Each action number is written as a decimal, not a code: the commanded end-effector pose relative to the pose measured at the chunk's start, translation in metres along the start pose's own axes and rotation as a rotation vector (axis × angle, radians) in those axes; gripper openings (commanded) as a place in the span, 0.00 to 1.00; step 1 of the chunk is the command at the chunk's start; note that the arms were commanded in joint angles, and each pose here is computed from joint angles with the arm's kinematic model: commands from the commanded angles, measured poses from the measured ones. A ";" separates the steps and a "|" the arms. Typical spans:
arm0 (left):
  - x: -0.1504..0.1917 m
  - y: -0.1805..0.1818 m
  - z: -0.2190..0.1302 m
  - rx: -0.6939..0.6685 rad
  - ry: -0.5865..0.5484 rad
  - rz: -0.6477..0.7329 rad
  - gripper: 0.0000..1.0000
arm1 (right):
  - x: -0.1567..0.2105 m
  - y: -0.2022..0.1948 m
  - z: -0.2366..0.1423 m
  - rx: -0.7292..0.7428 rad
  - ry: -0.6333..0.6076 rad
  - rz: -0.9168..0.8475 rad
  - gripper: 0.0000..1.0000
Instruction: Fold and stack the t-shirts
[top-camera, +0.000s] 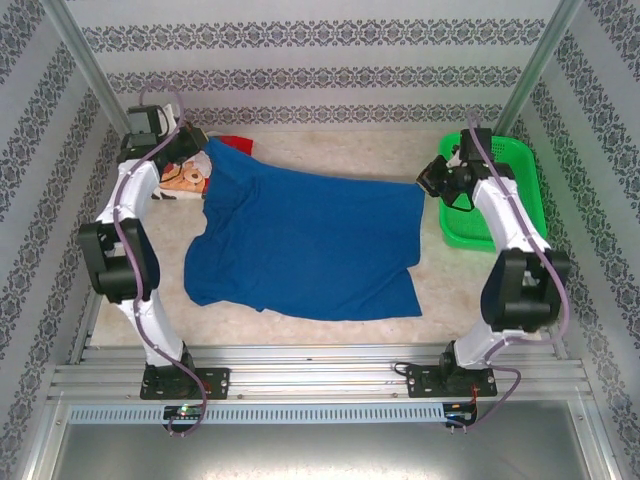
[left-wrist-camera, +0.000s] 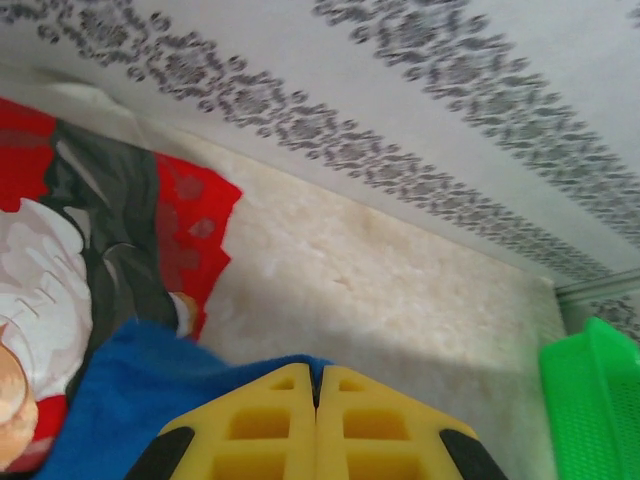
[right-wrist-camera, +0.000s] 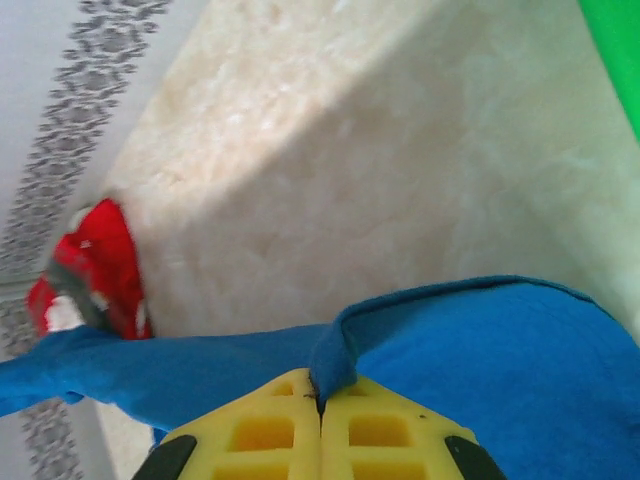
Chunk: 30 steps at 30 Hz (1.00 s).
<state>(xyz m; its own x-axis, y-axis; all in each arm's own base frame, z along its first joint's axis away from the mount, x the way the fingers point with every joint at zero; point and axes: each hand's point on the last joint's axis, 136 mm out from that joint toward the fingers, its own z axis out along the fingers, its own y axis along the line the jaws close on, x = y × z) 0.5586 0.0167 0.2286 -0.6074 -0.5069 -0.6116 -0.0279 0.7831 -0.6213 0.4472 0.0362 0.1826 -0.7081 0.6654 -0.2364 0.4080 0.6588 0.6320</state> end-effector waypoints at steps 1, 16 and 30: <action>-0.031 -0.024 -0.004 0.053 -0.077 0.079 0.00 | -0.030 0.019 0.000 -0.008 -0.094 -0.079 0.00; -0.125 -0.235 -0.273 0.317 -0.586 0.307 0.00 | 0.017 0.174 -0.228 -0.561 -0.239 -0.237 0.00; -0.082 -0.319 -0.447 0.399 -0.834 0.461 0.00 | 0.123 0.194 -0.399 -0.872 -0.300 -0.319 0.00</action>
<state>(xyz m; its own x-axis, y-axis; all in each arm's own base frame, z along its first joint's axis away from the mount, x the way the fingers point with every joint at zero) 0.2996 -0.0301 0.6710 0.1706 -0.4162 -0.8931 0.4354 0.8450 -0.3106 0.2378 0.0991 0.5501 -0.4785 0.6450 -0.5959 -0.3798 0.4598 0.8027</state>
